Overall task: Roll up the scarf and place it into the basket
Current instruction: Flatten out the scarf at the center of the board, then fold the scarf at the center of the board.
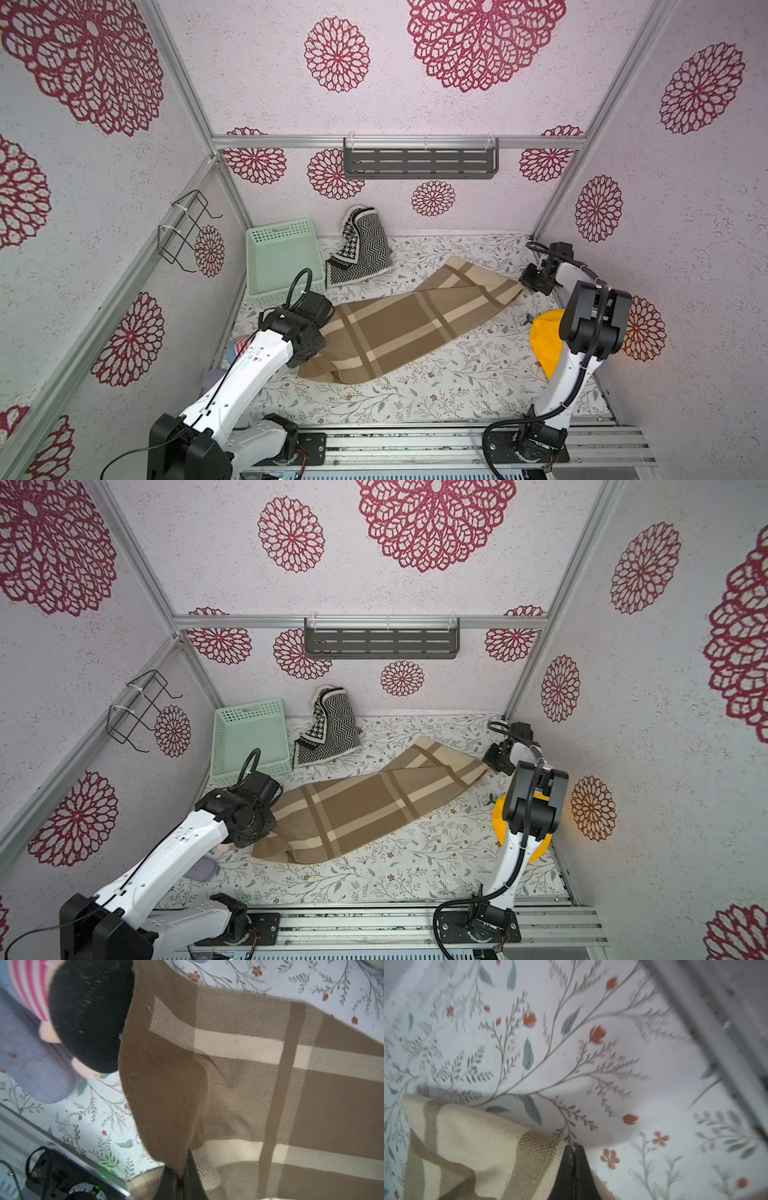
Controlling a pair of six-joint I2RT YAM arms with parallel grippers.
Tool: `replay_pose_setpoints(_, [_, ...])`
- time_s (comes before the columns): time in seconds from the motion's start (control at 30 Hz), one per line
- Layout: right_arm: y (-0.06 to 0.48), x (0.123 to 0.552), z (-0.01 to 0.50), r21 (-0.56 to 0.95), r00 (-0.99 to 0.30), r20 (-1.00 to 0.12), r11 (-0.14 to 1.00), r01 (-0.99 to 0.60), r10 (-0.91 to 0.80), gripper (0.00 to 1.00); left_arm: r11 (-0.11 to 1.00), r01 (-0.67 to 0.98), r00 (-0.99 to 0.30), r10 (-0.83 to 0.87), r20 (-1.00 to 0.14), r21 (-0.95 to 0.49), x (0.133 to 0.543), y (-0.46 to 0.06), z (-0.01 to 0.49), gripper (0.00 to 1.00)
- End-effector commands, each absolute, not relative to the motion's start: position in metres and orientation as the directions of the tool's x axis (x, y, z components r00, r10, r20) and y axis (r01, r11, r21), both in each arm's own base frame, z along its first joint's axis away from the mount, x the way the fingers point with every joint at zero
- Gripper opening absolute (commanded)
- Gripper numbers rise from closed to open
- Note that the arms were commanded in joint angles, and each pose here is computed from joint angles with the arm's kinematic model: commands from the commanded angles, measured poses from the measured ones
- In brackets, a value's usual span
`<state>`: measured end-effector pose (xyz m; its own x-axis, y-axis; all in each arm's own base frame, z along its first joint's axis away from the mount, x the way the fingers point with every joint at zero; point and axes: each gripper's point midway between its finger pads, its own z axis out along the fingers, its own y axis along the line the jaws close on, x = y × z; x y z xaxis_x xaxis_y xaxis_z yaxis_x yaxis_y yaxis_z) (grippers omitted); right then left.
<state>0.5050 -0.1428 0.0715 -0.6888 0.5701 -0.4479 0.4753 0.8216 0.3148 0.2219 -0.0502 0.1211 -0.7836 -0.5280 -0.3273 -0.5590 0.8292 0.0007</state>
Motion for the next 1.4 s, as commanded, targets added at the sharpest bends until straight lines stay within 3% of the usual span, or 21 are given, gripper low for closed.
replay_pose_setpoints(0.0, [-0.199, 0.502, 0.126, 0.345, -0.547, -0.552, 0.770, 0.537, 0.629, 0.00, 0.844, -0.535, -0.795, -0.517, -0.318, -0.035, 0.240, -0.077, 0.115, 0.00])
replay_pose_setpoints(0.13, [-0.222, 0.496, 0.143, 0.359, -0.503, -0.575, 0.751, 0.554, 0.645, 0.00, 0.853, -0.520, -0.820, -0.490, -0.295, 0.030, 0.239, -0.082, 0.099, 0.03])
replay_pose_setpoints(0.17, [-0.225, 0.495, 0.145, 0.358, -0.500, -0.576, 0.749, 0.557, 0.647, 0.00, 0.852, -0.521, -0.822, -0.490, -0.291, 0.037, 0.238, -0.081, 0.096, 0.12])
replay_pose_setpoints(0.23, [-0.227, 0.493, 0.147, 0.348, -0.500, -0.582, 0.752, 0.560, 0.642, 0.00, 0.849, -0.526, -0.824, -0.493, -0.280, 0.055, 0.234, -0.079, 0.087, 0.45])
replay_pose_setpoints(0.27, [-0.228, 0.492, 0.146, 0.341, -0.501, -0.582, 0.752, 0.564, 0.640, 0.00, 0.847, -0.528, -0.826, -0.493, -0.275, 0.066, 0.231, -0.077, 0.084, 0.52])
replay_pose_setpoints(0.47, [-0.222, 0.489, 0.143, 0.350, -0.514, -0.571, 0.756, 0.552, 0.640, 0.00, 0.826, -0.549, -0.816, -0.496, -0.297, 0.130, 0.220, -0.057, 0.084, 0.64])
replay_pose_setpoints(0.73, [-0.172, 0.489, 0.144, 0.372, -0.569, -0.570, 0.803, 0.465, 0.593, 0.00, 0.863, -0.497, -0.800, -0.497, -0.335, -0.092, 0.260, -0.097, 0.098, 0.60])
replay_pose_setpoints(0.83, [-0.128, 0.490, 0.154, 0.372, -0.607, -0.582, 0.841, 0.393, 0.542, 0.00, 0.853, -0.495, -0.774, -0.520, -0.362, -0.168, 0.277, -0.108, 0.106, 0.62])
replay_pose_setpoints(0.93, [-0.068, 0.489, 0.169, 0.364, -0.649, -0.605, 0.885, 0.288, 0.460, 0.00, 0.836, -0.511, -0.730, -0.546, -0.412, -0.201, 0.290, -0.107, 0.120, 0.73])
replay_pose_setpoints(0.97, [-0.039, 0.486, 0.175, 0.357, -0.671, -0.613, 0.904, 0.236, 0.418, 0.00, 0.827, -0.523, -0.711, -0.557, -0.429, -0.206, 0.293, -0.104, 0.125, 0.82])
replay_pose_setpoints(1.0, [-0.015, 0.482, 0.179, 0.347, -0.687, -0.619, 0.917, 0.196, 0.381, 0.00, 0.818, -0.534, -0.693, -0.569, -0.443, -0.215, 0.296, -0.101, 0.129, 0.97])
replay_pose_setpoints(1.2, [0.136, 0.436, 0.198, 0.307, -0.756, -0.640, 0.948, -0.087, 0.138, 0.00, 0.748, -0.608, -0.586, -0.648, -0.486, -0.264, 0.295, -0.070, 0.146, 0.98])
replay_pose_setpoints(1.37, [0.253, 0.376, 0.186, 0.330, -0.801, -0.596, 0.893, -0.307, -0.055, 0.00, 0.684, -0.651, -0.480, -0.707, -0.519, -0.329, 0.290, -0.038, 0.164, 0.97])
